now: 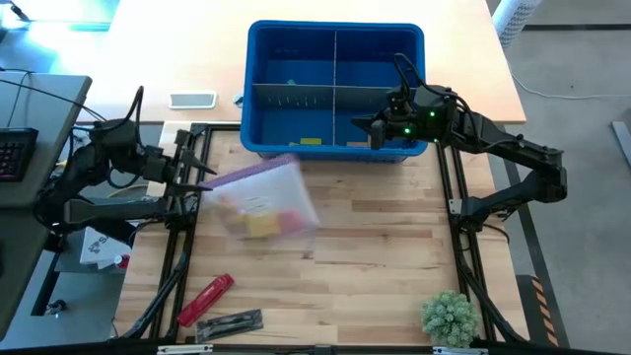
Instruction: Sort blocks
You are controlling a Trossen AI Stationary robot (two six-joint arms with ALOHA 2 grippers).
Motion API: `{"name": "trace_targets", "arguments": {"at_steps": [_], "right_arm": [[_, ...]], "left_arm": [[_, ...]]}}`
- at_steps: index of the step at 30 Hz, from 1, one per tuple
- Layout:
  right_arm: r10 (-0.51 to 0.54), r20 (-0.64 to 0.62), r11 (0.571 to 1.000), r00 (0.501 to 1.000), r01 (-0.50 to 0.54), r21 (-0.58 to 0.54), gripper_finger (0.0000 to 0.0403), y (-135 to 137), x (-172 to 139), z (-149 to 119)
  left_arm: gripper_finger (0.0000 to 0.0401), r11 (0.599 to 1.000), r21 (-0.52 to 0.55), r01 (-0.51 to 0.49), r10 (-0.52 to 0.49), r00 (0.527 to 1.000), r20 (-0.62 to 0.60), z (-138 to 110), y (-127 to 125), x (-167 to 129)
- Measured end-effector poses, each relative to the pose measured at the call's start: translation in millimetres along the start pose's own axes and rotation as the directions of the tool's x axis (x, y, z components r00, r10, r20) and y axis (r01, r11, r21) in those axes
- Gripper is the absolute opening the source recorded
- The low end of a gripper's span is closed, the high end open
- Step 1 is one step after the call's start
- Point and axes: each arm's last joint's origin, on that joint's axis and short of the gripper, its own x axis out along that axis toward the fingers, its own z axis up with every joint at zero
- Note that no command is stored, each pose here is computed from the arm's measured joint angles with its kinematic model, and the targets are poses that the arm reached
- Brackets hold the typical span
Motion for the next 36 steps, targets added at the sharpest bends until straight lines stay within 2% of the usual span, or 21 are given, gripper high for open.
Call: {"name": "trace_targets", "arguments": {"at_steps": [4,12,16,36], "right_arm": [[0.000,0.000,1.000,1.000,0.000,0.000,0.0005,-0.1,0.0,0.0],[0.000,0.000,1.000,1.000,0.000,0.000,0.0005,-0.1,0.0,0.0],[0.000,0.000,1.000,1.000,0.000,0.000,0.0005,-0.1,0.0,0.0],[0.000,0.000,1.000,1.000,0.000,0.000,0.0005,-0.1,0.0,0.0]], "left_arm": [[0.0147,0.999,-0.051,0.003,-0.003,1.000,-0.001,-0.2,0.0,0.2],[0.0147,0.999,-0.049,0.000,0.000,1.000,0.007,0.5,-0.2,-0.6],[0.0147,0.996,-0.086,0.000,0.000,1.000,0.007,0.5,-0.2,-0.6],[0.0147,0.996,-0.086,0.003,-0.003,1.000,-0.001,-0.2,0.8,1.5]]}}
